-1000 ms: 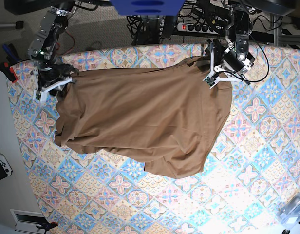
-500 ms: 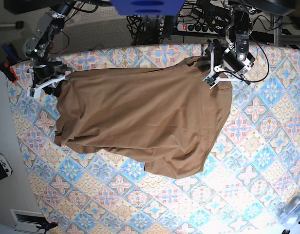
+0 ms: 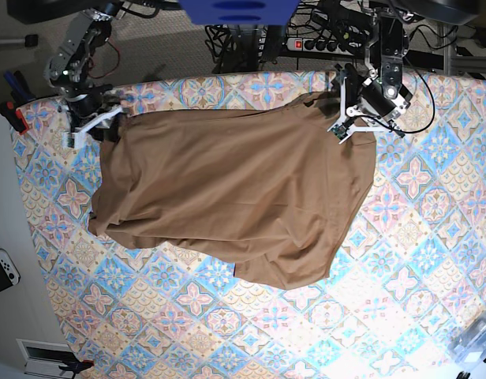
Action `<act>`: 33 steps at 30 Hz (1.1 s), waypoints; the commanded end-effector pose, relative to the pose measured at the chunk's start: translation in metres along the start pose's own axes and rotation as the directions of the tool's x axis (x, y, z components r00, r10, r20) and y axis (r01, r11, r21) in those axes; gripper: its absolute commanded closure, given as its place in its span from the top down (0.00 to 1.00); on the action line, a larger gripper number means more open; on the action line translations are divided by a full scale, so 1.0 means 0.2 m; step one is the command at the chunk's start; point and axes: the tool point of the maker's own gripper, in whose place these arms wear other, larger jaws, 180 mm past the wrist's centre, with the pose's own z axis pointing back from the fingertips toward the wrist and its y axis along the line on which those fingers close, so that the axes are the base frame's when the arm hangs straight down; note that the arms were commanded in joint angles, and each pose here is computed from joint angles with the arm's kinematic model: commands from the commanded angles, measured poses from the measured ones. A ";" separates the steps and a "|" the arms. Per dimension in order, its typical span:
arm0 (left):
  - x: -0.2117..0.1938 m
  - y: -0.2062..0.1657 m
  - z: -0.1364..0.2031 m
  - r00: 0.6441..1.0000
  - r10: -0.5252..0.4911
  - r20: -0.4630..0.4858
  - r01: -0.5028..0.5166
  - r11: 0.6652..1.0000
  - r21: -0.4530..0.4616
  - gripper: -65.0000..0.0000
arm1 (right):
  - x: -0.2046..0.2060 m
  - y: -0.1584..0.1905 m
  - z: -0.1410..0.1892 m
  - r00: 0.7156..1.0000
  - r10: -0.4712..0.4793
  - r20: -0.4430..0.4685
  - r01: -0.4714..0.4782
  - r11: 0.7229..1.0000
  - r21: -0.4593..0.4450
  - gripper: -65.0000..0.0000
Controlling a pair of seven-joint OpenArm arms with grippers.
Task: Layout the t-shirt on the table in an organized manner, then fold the t-shirt properly
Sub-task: 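Lower the shirt onto the table, stretching it between both grippers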
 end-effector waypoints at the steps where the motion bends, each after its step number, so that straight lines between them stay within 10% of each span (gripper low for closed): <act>1: 0.01 0.03 0.02 1.000 0.001 0.005 -0.001 1.000 0.027 0.00 | 0.06 0.01 0.00 0.999 0.013 0.031 -0.014 1.000 0.011 0.31; 7: 0.01 0.04 0.02 1.000 0.002 0.005 -0.002 1.000 0.028 0.00 | 0.04 0.10 -0.03 0.999 0.038 0.015 -0.038 0.998 0.058 0.00; 19: 0.01 0.03 0.02 1.000 0.000 0.007 0.000 1.000 0.025 0.00 | 0.06 -0.40 0.23 0.991 -0.082 0.104 0.103 0.971 -0.216 0.00; 33: 0.04 -0.05 0.01 0.999 -0.054 0.010 0.054 0.999 -0.006 0.00 | 0.06 -0.41 0.24 0.991 -0.088 0.105 0.110 0.968 -0.224 0.00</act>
